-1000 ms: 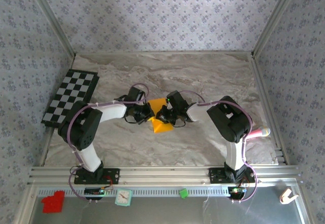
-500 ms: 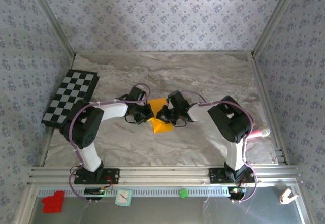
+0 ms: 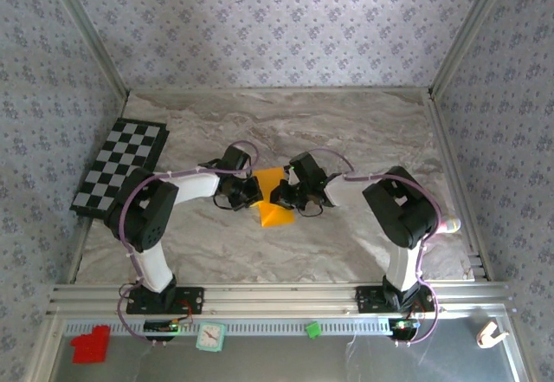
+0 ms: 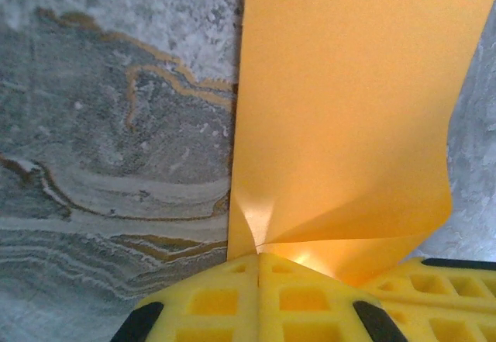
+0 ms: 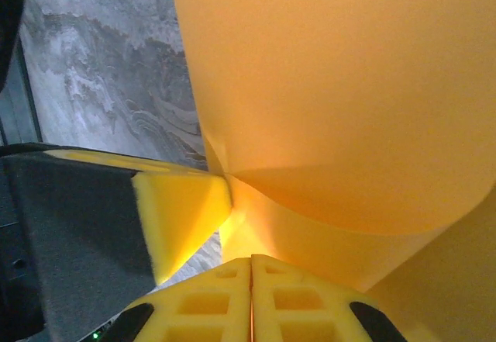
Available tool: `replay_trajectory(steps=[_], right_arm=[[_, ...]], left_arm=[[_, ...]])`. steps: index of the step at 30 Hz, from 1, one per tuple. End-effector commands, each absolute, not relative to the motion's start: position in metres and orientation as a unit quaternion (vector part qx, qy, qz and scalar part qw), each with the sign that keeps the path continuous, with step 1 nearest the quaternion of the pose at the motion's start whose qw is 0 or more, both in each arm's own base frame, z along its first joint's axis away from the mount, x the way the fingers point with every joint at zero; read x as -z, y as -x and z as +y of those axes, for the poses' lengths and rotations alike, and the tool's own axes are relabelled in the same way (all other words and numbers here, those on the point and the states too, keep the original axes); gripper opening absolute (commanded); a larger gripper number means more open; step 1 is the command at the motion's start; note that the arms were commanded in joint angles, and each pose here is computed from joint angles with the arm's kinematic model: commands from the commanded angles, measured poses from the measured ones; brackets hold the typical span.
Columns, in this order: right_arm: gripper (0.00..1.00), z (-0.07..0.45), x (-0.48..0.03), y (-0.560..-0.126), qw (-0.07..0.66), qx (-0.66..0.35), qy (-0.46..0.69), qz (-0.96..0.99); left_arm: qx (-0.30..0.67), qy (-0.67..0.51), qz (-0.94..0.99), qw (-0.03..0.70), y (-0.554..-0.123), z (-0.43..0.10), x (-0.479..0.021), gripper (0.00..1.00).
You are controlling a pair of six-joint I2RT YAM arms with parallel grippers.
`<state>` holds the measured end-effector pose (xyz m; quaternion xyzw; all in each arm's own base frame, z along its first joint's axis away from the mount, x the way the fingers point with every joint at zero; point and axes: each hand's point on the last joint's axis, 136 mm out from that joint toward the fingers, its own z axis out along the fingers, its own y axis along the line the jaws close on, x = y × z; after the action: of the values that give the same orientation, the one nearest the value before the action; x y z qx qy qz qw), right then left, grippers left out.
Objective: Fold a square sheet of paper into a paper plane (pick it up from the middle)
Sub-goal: Fold the triangle a second time at the center of the table.
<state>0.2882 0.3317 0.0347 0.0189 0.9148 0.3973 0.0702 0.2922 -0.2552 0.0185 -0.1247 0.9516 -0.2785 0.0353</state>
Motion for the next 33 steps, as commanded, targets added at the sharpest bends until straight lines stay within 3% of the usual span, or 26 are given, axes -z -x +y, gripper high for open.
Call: replay_trajectory(steps=[1, 10, 14, 23, 33], right_arm=[[0.08, 0.322, -0.015, -0.283, 0.053, -0.37, -0.018, 0.927], [0.08, 0.302, 0.018, -0.27, 0.034, -0.319, -0.049, 0.946], [0.07, 0.292, 0.027, -0.265, 0.031, -0.291, -0.069, 0.954], [0.07, 0.278, 0.04, -0.262, 0.028, -0.255, -0.119, 0.959], [0.07, 0.277, 0.045, -0.26, 0.018, -0.252, -0.128, 0.959]], left_arm=[[0.215, 0.129, 0.968, 0.002, -0.273, -0.236, 0.011, 0.0], [0.235, 0.112, 0.966, 0.013, -0.282, -0.245, -0.003, 0.0], [0.279, 0.096, 0.954, 0.041, -0.294, -0.26, -0.038, 0.0], [0.363, 0.121, 0.923, 0.035, -0.266, -0.28, -0.065, 0.2], [0.342, 0.115, 0.933, 0.006, -0.24, -0.277, -0.046, 0.11]])
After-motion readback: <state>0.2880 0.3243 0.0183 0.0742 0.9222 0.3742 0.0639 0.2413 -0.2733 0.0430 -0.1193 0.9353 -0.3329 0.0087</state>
